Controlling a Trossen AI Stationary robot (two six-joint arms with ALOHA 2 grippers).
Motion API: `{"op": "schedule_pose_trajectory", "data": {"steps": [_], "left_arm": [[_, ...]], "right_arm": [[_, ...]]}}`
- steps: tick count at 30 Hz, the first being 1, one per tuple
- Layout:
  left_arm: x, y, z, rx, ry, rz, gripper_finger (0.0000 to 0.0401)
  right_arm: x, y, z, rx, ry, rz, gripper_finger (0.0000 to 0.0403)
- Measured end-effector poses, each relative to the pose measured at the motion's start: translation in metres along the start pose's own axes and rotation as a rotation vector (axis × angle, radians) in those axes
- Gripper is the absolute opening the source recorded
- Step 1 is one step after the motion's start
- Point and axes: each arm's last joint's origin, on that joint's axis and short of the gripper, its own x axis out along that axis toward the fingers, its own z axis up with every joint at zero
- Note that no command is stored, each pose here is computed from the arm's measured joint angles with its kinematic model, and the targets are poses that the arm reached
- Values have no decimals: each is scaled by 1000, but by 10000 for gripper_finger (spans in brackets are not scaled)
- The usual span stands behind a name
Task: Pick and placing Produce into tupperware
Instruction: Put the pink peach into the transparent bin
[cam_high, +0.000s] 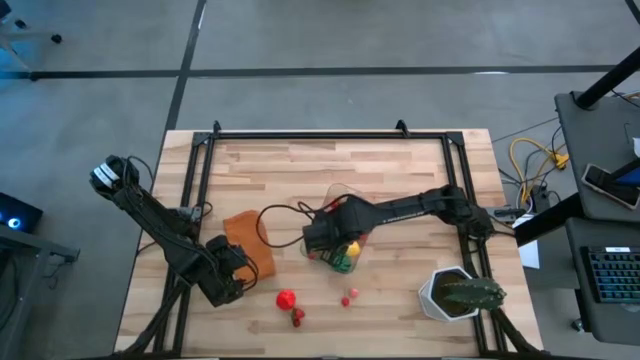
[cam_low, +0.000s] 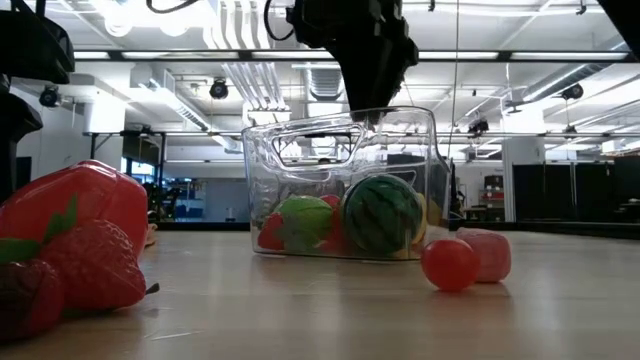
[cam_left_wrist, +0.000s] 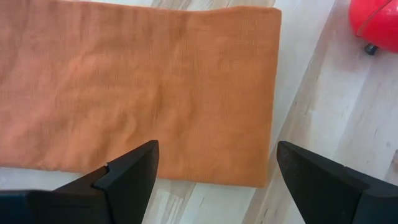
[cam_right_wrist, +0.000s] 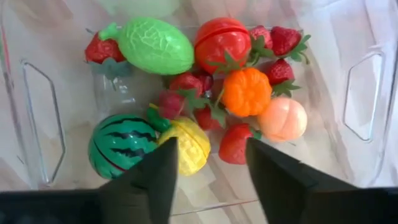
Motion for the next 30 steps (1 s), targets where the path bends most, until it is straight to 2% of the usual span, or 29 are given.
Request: {"op": "schedule_pose_trajectory", "data": {"steps": [5, 8, 12, 15, 18, 23, 30], "left_arm": [[0, 0, 0, 1, 0, 1, 311], [0, 0, 0, 1, 0, 1, 311], [0, 0, 0, 2, 1, 2, 311], [0, 0, 0, 7, 1, 2, 311], [0, 0, 0, 11, -2, 5, 311], [0, 1, 0, 29, -13, 10, 311], [0, 0, 0, 37, -9, 7, 311]], "right_arm": [[-5, 7, -7, -29, -6, -3, 257], [-15, 24, -23, -153, -32, 11, 290], [-33, 58, -60, -362, -112, -17, 307], [-39, 83, -88, -434, -146, -17, 305], [-33, 102, -110, -393, -145, 28, 297], [-2, 121, -124, -214, -128, 105, 286], [37, 123, -132, -60, -83, 107, 275]]}}
